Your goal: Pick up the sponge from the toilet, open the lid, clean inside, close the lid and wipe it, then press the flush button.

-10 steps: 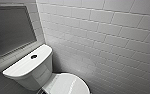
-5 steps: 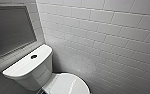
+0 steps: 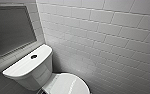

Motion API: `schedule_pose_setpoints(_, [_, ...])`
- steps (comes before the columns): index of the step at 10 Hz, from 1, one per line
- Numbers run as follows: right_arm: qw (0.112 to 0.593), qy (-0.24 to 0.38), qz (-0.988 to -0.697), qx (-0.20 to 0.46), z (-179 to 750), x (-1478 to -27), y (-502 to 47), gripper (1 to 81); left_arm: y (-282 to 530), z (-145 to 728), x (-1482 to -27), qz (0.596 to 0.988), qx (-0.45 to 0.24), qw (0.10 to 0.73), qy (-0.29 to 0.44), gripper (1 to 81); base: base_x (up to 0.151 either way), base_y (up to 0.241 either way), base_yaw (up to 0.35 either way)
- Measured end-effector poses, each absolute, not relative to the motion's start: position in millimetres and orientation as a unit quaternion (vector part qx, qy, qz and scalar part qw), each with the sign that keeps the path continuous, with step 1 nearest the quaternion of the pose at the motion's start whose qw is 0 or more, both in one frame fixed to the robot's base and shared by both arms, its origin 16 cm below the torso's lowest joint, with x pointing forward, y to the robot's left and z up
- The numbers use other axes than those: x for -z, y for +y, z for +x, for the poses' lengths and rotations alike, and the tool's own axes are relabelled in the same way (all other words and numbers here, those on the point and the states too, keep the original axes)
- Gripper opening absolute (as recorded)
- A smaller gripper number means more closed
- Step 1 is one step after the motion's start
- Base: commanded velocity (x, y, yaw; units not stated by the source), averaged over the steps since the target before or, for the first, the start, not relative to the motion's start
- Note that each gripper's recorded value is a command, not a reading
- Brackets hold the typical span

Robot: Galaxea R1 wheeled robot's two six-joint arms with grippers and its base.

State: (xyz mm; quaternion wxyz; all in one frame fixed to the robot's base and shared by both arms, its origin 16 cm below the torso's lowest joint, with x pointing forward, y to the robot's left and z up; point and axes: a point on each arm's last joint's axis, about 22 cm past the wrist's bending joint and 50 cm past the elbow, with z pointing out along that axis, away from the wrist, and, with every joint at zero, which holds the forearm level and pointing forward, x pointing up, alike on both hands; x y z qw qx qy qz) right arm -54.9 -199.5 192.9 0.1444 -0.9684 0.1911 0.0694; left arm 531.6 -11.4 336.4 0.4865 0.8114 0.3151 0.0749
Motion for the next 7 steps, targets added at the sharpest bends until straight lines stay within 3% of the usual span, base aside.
schedule_pose_setpoints(7, [0.143, 0.19, -0.969, -0.073, -56, -192, -200, 1.0, -15, 534, -317, 0.82, -0.083, 0.471, 0.315, 81.1, 0.0, 0.0, 0.0])
